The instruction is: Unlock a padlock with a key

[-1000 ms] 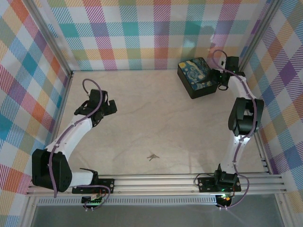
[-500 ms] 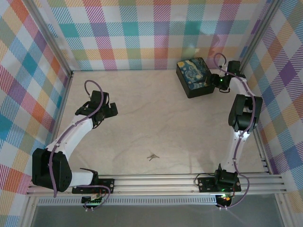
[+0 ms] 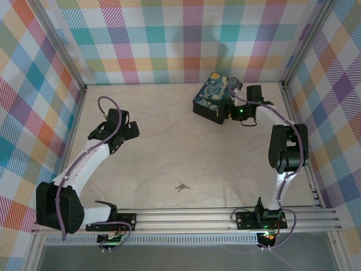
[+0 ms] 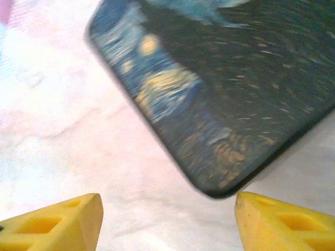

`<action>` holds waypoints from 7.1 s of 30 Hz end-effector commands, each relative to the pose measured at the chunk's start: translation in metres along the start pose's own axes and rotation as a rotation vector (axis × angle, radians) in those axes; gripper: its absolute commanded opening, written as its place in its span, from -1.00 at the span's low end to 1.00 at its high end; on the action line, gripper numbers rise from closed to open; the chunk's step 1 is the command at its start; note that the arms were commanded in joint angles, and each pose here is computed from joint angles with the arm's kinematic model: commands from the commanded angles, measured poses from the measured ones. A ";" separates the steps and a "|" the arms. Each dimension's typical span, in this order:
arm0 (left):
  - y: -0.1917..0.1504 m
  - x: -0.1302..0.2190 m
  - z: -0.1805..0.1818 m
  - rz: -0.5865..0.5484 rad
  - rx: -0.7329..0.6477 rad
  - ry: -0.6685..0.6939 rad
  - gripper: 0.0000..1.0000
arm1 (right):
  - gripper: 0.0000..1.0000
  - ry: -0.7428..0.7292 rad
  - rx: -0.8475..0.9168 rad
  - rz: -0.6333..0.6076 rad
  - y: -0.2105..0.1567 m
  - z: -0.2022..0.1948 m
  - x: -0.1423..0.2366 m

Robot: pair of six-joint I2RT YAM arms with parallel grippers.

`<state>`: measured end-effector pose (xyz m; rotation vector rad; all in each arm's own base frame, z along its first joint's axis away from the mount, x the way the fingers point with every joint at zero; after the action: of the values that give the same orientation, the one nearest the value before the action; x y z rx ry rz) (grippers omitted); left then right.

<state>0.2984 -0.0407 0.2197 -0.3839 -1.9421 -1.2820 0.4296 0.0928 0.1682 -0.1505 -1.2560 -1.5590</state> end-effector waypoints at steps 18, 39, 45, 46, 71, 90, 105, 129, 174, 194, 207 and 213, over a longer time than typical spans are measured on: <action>0.002 0.022 0.006 -0.039 0.047 -0.012 1.00 | 0.36 -0.132 -0.197 -0.038 0.048 -0.045 -0.016; 0.020 0.057 0.010 -0.093 0.103 -0.029 1.00 | -0.35 0.081 -0.310 0.264 -0.064 0.060 -0.086; 0.006 0.043 -0.002 0.031 0.172 -0.077 0.94 | -0.21 0.147 -0.279 0.295 -0.082 0.130 -0.096; 0.000 0.037 -0.006 0.066 0.187 -0.086 0.92 | -0.18 0.165 -0.280 0.293 -0.081 0.138 -0.098; -0.060 -0.053 -0.107 0.323 0.132 -0.179 0.45 | 0.20 0.042 -0.187 0.253 -0.063 0.121 -0.030; -0.002 -0.013 -0.096 0.261 0.018 -0.214 0.70 | 0.07 0.113 -0.177 0.465 -0.162 0.160 -0.013; -0.098 0.027 0.010 0.400 0.112 -0.124 0.74 | -0.26 0.055 0.017 0.574 -0.216 0.230 -0.037; -0.107 0.024 -0.001 0.475 0.058 -0.195 0.75 | -0.73 -0.178 0.112 0.647 -0.240 0.237 -0.061; -0.230 -0.014 -0.094 0.876 0.356 -0.451 0.09 | -0.77 0.124 0.115 0.336 -0.209 0.241 -0.058; -0.212 0.000 -0.096 0.845 0.468 -0.467 -0.12 | -0.76 0.187 0.150 0.267 -0.160 0.267 -0.040; -0.185 0.009 -0.080 0.857 0.817 -0.417 0.34 | -0.82 0.221 0.061 0.166 -0.129 0.273 -0.031; -0.166 0.026 -0.077 0.868 0.948 -0.427 0.28 | -0.83 0.287 0.055 0.124 -0.116 0.284 -0.033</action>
<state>0.2161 -0.1923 0.1433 -0.9649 -2.1156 0.2169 0.2095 0.3016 0.1689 -0.0828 -1.0892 -1.3266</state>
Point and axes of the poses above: each hand's point on the last joint's axis, 136 mm out from that joint toward the fingers, its own x axis back along the fingers, its own z axis along the line the jaws close on, y = z × x, the point moved 7 cm from there along x, back along the fingers, and after that the axes turned 11 degrees about x, right-handed, at the moved point
